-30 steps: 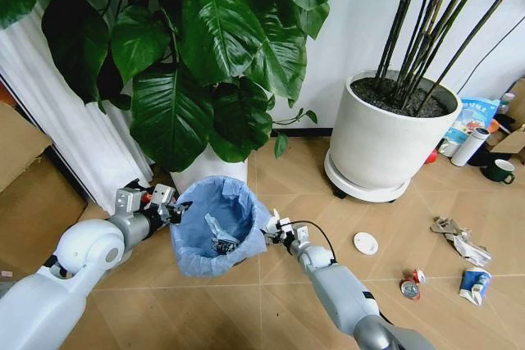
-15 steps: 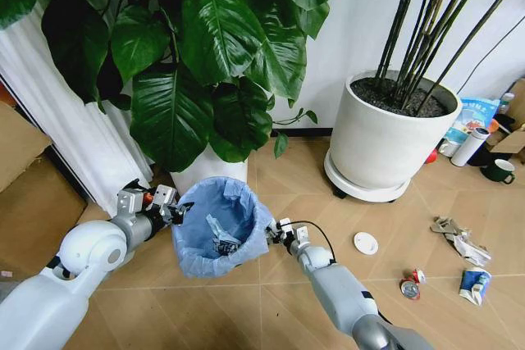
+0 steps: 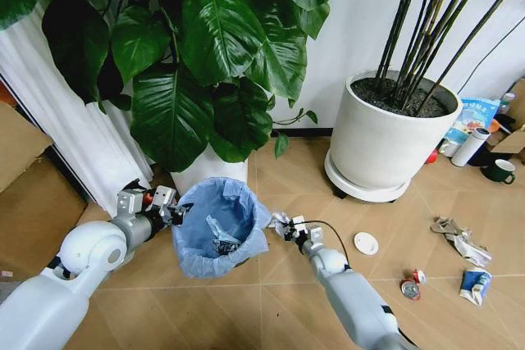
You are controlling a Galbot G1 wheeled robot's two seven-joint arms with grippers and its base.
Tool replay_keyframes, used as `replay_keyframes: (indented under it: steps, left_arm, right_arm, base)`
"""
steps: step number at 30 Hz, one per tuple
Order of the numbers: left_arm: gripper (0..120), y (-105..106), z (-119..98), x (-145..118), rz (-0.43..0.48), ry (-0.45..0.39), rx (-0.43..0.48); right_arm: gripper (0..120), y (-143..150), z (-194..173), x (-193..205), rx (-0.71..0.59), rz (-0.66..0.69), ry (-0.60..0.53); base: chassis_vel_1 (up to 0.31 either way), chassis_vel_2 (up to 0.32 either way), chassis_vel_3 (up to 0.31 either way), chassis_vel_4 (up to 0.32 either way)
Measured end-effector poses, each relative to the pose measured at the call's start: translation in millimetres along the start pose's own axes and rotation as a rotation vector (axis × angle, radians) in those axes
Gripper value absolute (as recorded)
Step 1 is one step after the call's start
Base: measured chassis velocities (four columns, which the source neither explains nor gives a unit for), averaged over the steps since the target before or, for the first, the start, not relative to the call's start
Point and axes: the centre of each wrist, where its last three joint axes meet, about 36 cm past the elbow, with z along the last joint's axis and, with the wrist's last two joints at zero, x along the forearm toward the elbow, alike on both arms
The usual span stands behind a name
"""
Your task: Pick up the trash bin and place the garbage on the floor into it.
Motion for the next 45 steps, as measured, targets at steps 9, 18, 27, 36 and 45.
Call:
replay_keyframes:
  steps: [9, 18, 27, 36, 45]
  left_arm:
    - [0, 6, 5, -7, 0.006, 0.016, 0.009]
    - [0, 13, 7, -21, 0.018, 0.044, 0.018]
    - [0, 6, 4, -46, 0.052, 0.067, 0.026]
    - [0, -5, -3, -69, 0.082, 0.091, 0.004]
    - [0, -12, -10, -77, 0.097, 0.077, 0.006]
  right_arm:
    - [0, -29, -75, 63, 0.036, 0.008, -0.236]
    - [0, -39, -164, 126, 0.124, -0.052, -0.428]
    - [0, 16, -219, 160, 0.171, -0.220, -0.525]
    - [0, 83, -213, 156, 0.168, -0.421, -0.485]
    - [0, 100, -190, 129, 0.217, -0.479, -0.387]
  base:
    - [0.000, 0.000, 0.000, 0.000]
    - [0.000, 0.000, 0.000, 0.000]
    - [0.000, 0.000, 0.000, 0.000]
    - [0.000, 0.000, 0.000, 0.000]
    - [0.000, 0.000, 0.000, 0.000]
